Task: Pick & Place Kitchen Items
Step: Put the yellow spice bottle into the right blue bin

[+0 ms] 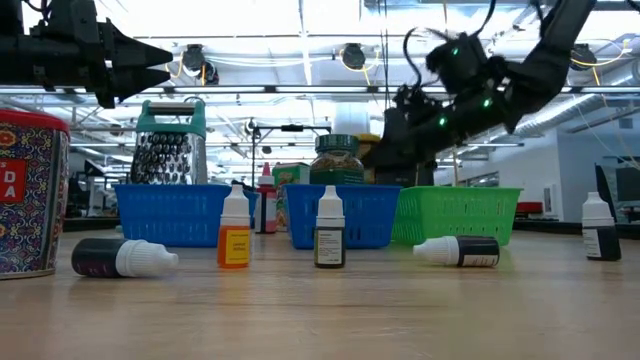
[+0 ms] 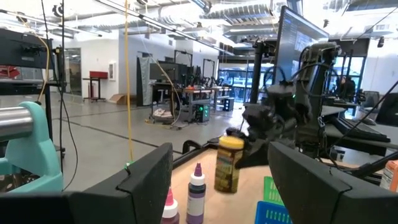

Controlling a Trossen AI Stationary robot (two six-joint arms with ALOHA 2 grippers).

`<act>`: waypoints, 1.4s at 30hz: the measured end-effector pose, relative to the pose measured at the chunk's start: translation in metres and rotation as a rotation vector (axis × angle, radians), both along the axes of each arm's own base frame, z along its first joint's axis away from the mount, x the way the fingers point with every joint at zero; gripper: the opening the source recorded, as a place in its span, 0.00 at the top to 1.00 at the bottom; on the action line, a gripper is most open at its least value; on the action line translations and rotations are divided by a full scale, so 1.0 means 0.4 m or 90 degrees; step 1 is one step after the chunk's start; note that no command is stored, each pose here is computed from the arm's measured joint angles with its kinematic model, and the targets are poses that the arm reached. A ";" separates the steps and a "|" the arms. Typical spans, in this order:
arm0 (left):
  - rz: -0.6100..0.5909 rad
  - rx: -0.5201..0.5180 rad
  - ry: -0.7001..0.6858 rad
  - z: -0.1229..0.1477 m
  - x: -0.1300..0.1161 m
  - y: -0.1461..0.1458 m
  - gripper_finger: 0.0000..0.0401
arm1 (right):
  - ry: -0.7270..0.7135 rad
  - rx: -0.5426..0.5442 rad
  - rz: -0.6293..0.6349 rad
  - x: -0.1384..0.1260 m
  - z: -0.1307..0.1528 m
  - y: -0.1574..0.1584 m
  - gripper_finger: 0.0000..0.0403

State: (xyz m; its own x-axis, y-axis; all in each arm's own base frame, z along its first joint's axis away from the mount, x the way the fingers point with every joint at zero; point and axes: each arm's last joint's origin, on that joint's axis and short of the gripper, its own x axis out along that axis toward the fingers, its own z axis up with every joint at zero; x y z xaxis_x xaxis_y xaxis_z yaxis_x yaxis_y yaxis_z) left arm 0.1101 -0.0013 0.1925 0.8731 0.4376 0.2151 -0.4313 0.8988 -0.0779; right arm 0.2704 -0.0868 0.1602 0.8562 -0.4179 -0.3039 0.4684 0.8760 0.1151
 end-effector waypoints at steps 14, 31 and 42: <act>0.000 -0.001 -0.001 0.000 0.000 0.000 0.34 | -0.042 -0.008 0.132 -0.001 0.075 0.147 0.54; 0.001 -0.004 -0.002 0.000 0.000 0.000 0.34 | -0.024 0.020 0.171 0.035 0.005 0.232 0.54; 0.001 -0.004 -0.002 0.000 0.000 0.000 0.34 | -0.025 0.065 0.192 0.056 -0.047 0.245 0.54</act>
